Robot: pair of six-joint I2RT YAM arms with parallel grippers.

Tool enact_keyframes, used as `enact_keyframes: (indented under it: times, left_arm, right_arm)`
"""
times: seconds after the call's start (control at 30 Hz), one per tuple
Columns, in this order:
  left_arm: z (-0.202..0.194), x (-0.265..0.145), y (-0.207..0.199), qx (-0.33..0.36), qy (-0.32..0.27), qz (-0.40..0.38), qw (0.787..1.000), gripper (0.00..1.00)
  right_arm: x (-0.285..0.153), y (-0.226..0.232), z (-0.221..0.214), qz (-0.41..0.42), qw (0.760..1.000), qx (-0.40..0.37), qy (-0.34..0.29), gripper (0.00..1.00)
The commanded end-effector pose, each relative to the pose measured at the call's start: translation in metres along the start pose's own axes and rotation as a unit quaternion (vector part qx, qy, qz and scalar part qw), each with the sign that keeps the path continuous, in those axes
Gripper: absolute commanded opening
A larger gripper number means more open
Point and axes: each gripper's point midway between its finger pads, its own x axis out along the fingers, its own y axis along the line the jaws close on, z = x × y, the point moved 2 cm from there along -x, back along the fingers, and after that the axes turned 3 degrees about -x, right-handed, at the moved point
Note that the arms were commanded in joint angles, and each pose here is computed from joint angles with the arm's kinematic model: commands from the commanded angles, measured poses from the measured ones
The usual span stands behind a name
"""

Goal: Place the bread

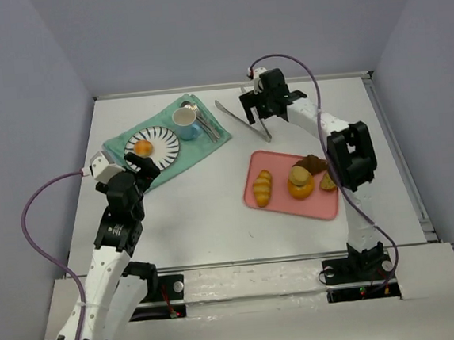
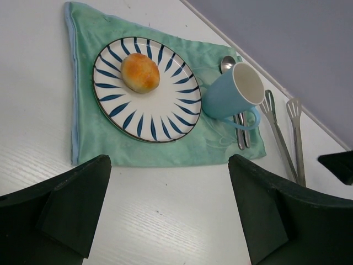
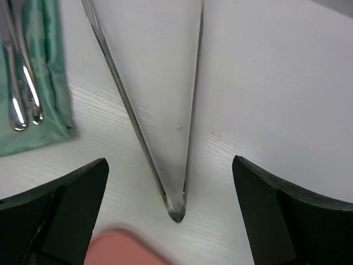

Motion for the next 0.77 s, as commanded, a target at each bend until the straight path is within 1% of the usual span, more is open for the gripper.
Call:
enact_keyframes:
  times: [0.0, 0.03, 0.1, 0.13, 0.17, 0.23, 0.27, 0.33, 0.37, 0.4, 0.57, 0.67, 0.73]
  left_arm:
    - [0.028, -0.006, -0.017, -0.010, -0.041, -0.027, 0.999, 0.99]
    - [0.028, -0.006, -0.017, -0.009, -0.040, -0.025, 0.999, 0.99]
    - [0.028, -0.006, -0.017, -0.010, -0.039, -0.025, 0.999, 0.99]
    - [0.029, -0.006, -0.017, -0.010, -0.041, -0.026, 0.999, 0.99]
    - [0.028, -0.006, -0.016, -0.010, -0.039, -0.025, 0.999, 0.99]
    - [0.028, -0.006, -0.017, -0.012, -0.040, -0.027, 0.999, 0.99]
    - [0.027, -0.005, -0.017, -0.011, -0.038, -0.027, 0.999, 0.99]
    - [0.024, -0.004, -0.020, -0.014, -0.033, -0.034, 0.999, 0.99]
    - [0.022, -0.003, -0.020, -0.012, -0.030, -0.038, 0.999, 0.99]
    - [0.021, -0.003, -0.023, -0.013, -0.027, -0.045, 0.999, 0.99]
    - [0.019, -0.001, -0.026, -0.005, -0.016, -0.049, 0.999, 0.99]
    - [0.018, 0.000, -0.024, -0.001, -0.013, -0.041, 0.999, 0.99]
    - [0.017, 0.000, -0.023, -0.003, -0.009, -0.035, 0.999, 0.99]
  right_arm:
    - [-0.116, -0.029, 0.091, -0.085, 0.972, 0.098, -0.194, 1.00]
    - [-0.145, -0.034, 0.072, -0.110, 0.965, 0.131, -0.199, 1.00]
    - [-0.176, -0.041, 0.056, -0.137, 0.951, 0.170, -0.218, 1.00]
    - [-0.202, -0.044, 0.028, -0.159, 0.944, 0.190, -0.217, 1.00]
    - [-0.212, -0.043, 0.014, -0.161, 0.936, 0.223, -0.221, 1.00]
    - [-0.230, -0.043, -0.015, -0.173, 0.927, 0.250, -0.221, 1.00]
    - [-0.243, -0.039, -0.043, -0.173, 0.923, 0.265, -0.218, 1.00]
    - [-0.251, -0.034, -0.068, -0.166, 0.912, 0.302, -0.220, 1.00]
    - [-0.255, -0.029, -0.090, -0.159, 0.904, 0.331, -0.219, 1.00]
    - [-0.258, -0.029, -0.092, -0.157, 0.897, 0.340, -0.234, 1.00]
    - [-0.277, -0.035, -0.105, -0.178, 0.885, 0.347, -0.256, 1.00]
    - [-0.285, -0.035, -0.105, -0.175, 0.885, 0.340, -0.266, 1.00]
    - [-0.291, -0.035, -0.100, -0.169, 0.879, 0.349, -0.278, 1.00]
